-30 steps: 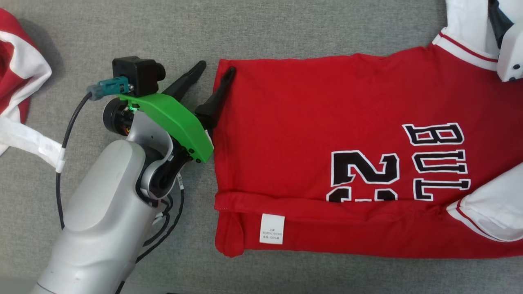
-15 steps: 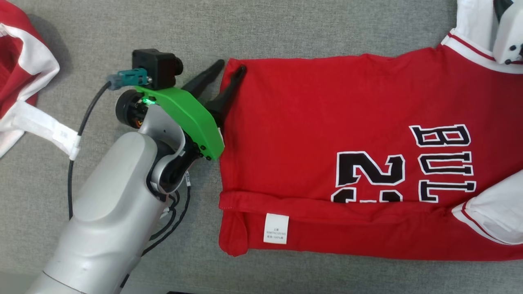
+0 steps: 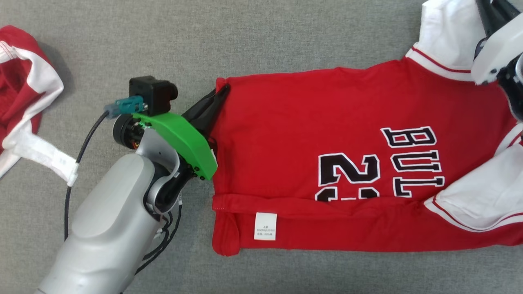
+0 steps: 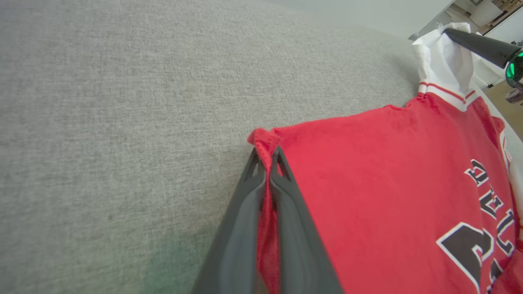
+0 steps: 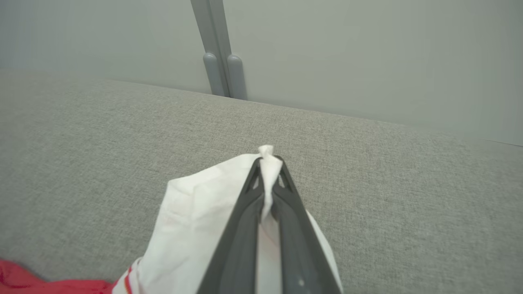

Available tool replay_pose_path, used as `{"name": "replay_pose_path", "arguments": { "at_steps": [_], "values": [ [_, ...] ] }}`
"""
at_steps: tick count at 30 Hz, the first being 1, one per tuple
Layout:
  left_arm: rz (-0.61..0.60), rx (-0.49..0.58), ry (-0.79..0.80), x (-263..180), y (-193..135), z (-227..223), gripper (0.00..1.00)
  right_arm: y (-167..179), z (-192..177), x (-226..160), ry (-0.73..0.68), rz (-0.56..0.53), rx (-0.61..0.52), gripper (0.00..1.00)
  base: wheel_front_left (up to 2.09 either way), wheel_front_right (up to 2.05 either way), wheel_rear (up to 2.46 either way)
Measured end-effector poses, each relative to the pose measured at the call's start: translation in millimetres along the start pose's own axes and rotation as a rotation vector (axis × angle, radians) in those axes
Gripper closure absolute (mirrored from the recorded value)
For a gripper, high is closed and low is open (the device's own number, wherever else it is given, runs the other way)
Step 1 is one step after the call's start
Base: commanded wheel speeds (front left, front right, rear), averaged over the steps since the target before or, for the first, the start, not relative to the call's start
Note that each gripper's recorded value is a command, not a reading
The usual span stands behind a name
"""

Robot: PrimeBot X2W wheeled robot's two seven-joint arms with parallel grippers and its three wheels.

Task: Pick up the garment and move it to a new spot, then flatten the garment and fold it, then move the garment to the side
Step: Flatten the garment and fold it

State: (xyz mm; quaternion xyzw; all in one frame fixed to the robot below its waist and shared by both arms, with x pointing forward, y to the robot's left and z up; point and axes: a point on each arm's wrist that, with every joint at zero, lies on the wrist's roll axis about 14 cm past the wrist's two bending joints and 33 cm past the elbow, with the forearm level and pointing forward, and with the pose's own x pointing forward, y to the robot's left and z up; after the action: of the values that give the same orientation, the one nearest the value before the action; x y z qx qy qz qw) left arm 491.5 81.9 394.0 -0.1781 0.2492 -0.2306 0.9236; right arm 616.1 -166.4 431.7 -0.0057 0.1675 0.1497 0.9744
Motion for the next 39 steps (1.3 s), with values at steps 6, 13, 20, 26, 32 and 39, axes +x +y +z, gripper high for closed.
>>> {"name": "replay_pose_path", "arguments": {
  "at_steps": [6, 13, 20, 26, 32, 39],
  "values": [
    [-0.002, 0.006, -0.104, -27, -17, 18, 1.00, -5, 15, -52, -0.069, -0.014, 0.018, 1.00, 0.00, 0.00, 0.00],
    [-0.029, -0.005, -0.147, -65, -49, 15, 1.00, -8, 27, -131, -0.137, -0.034, 0.079, 1.00, 0.00, 0.00, 0.00],
    [-0.020, -0.001, -0.156, -91, -64, -2, 1.00, -5, 11, -201, -0.154, -0.079, 0.167, 1.00, 0.00, 0.00, 0.00],
    [-0.021, -0.010, -0.126, -97, -70, -27, 0.86, -1, -28, -235, -0.104, -0.141, 0.234, 0.36, 0.00, 0.00, 0.00],
    [0.064, 0.024, -0.093, -109, -52, -54, 0.00, -4, -49, -248, -0.055, -0.184, 0.230, 0.00, 0.00, 0.00, 0.00],
    [0.201, 0.107, -0.199, -121, -31, -52, 0.00, -26, -39, -229, -0.022, -0.233, 0.165, 0.00, 0.00, 0.00, 0.00]
  ]
}}
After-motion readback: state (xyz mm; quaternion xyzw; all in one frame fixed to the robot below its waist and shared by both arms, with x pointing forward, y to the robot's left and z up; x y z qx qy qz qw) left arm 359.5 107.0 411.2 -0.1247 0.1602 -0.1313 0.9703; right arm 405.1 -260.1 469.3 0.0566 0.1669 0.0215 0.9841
